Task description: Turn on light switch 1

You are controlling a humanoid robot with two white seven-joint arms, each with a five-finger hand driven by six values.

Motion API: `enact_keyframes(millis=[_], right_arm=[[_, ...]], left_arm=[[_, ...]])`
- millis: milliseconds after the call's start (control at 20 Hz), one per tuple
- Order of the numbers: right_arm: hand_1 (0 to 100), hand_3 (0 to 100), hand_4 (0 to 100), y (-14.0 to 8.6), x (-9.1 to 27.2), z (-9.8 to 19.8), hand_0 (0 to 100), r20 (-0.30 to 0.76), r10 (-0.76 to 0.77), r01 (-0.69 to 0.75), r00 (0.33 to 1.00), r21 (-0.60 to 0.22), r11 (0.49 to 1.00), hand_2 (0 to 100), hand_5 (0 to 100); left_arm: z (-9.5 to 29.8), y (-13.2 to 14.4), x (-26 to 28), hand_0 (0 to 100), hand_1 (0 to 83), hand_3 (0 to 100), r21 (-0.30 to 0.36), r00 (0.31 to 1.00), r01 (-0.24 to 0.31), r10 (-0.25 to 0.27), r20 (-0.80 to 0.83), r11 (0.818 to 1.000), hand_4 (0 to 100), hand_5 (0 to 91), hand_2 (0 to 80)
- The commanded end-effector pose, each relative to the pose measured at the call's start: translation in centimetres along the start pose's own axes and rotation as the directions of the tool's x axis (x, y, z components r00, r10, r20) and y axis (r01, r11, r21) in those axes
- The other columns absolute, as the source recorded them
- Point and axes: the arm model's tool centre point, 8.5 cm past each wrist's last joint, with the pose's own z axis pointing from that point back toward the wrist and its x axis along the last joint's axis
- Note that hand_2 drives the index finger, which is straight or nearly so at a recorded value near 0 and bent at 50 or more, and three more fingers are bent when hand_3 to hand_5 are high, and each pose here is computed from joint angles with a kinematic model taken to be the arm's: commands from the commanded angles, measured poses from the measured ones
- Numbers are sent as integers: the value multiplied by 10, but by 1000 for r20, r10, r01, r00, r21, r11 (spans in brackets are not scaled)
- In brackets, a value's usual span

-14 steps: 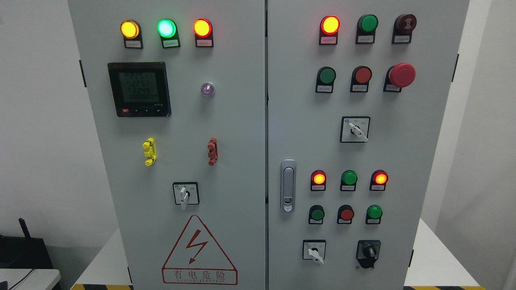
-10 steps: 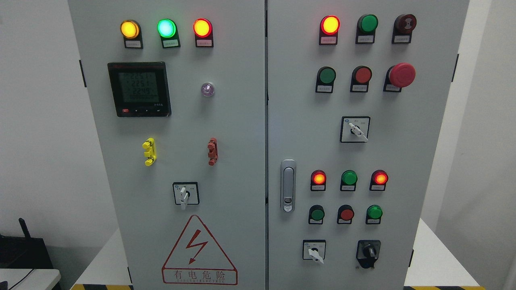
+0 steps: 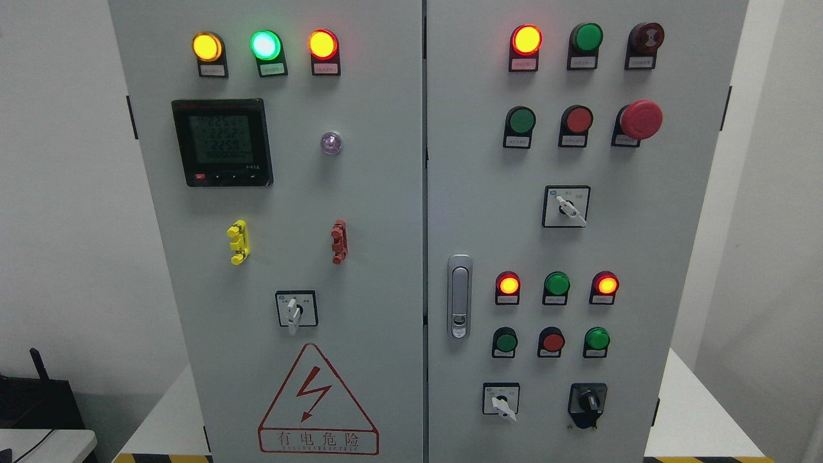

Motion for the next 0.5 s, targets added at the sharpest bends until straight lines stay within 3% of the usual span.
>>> enact_keyframes(millis=[0,301,451], right_arm=[[389,0,0,1,0,0,120,-1,-6,6,1000,3,1000,0,0],[389,0,0,1,0,0,120,-1,-6,6,1000,3,1000,0,0],[389,0,0,1,0,0,120,-1,-6,6,1000,3,1000,0,0]], left_arm=[[-1,3,5,448,60,0,57,1000,-16,15,20,998,38,3,0],[-1,16,35,450,56,0,95,984,-128,115,134,987,55,5,0],[3,29,53,450,57,0,123,971,-132,104,214,984,59,4,0]])
